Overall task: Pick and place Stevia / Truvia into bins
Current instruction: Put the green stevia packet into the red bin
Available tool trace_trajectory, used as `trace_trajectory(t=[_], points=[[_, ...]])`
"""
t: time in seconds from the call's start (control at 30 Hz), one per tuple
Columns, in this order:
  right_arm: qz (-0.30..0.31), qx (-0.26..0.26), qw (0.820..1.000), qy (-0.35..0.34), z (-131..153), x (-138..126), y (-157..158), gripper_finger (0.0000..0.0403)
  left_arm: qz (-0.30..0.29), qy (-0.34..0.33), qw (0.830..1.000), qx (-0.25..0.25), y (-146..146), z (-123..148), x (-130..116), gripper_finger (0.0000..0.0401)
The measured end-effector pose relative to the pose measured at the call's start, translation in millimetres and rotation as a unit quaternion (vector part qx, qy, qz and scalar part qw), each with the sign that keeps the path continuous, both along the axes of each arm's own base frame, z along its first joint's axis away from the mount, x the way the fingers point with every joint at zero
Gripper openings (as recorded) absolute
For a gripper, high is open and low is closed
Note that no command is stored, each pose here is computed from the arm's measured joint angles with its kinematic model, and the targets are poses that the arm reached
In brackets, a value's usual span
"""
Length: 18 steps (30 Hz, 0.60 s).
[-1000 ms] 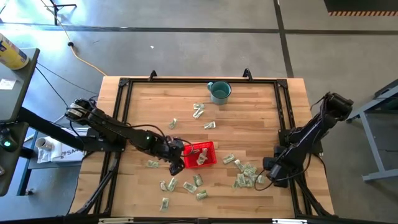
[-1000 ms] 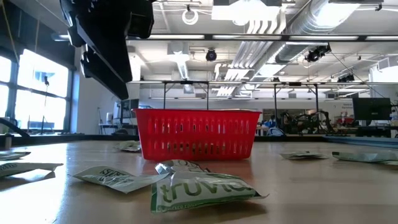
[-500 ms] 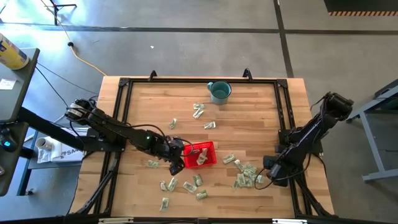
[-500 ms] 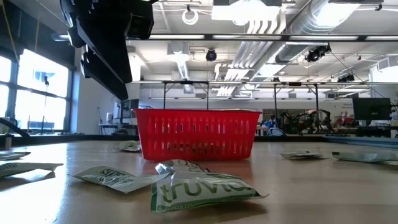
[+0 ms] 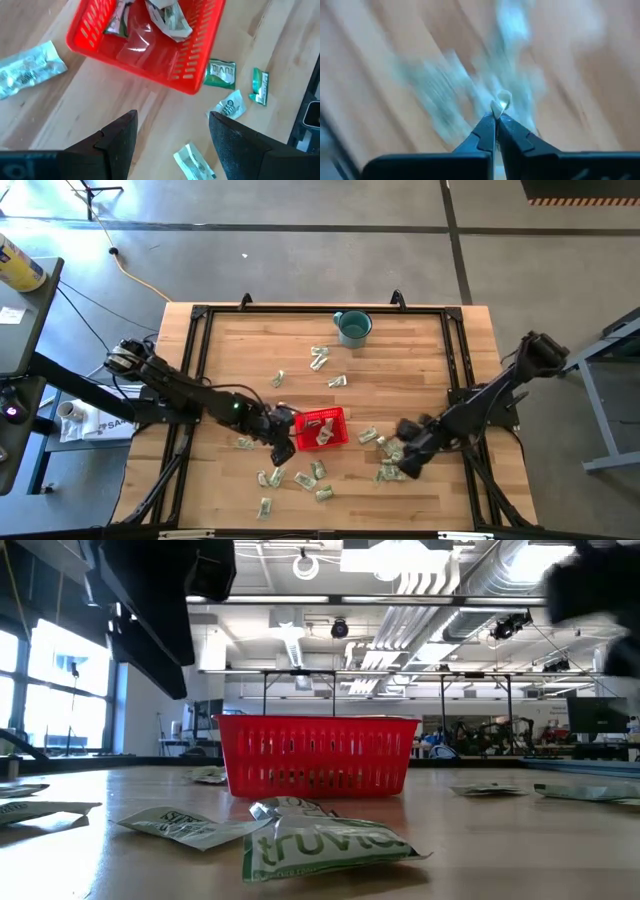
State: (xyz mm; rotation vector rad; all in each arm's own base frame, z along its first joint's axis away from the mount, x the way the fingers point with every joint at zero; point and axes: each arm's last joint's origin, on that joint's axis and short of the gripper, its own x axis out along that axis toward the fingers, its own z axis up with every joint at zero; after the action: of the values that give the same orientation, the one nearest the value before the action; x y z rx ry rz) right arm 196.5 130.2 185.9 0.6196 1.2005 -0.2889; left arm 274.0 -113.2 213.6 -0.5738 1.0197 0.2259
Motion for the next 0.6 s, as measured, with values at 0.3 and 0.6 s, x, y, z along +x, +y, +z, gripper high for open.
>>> trace_trajectory(t=[0.3, 0.6], points=[[-0.012, -0.027, 0.99, -0.137, 39.5, 83.1, -42.4, 0.0007, 0.071, -0.02, 0.996, 0.049, -34.1, 7.4, -34.2, 0.028], [0.101, -0.042, 0.987, -0.121, 25.3, 167.6, -43.5, 0.0011, 0.139, -0.011, 0.99, 0.039, -61.6, 4.8, -68.8, 0.028]])
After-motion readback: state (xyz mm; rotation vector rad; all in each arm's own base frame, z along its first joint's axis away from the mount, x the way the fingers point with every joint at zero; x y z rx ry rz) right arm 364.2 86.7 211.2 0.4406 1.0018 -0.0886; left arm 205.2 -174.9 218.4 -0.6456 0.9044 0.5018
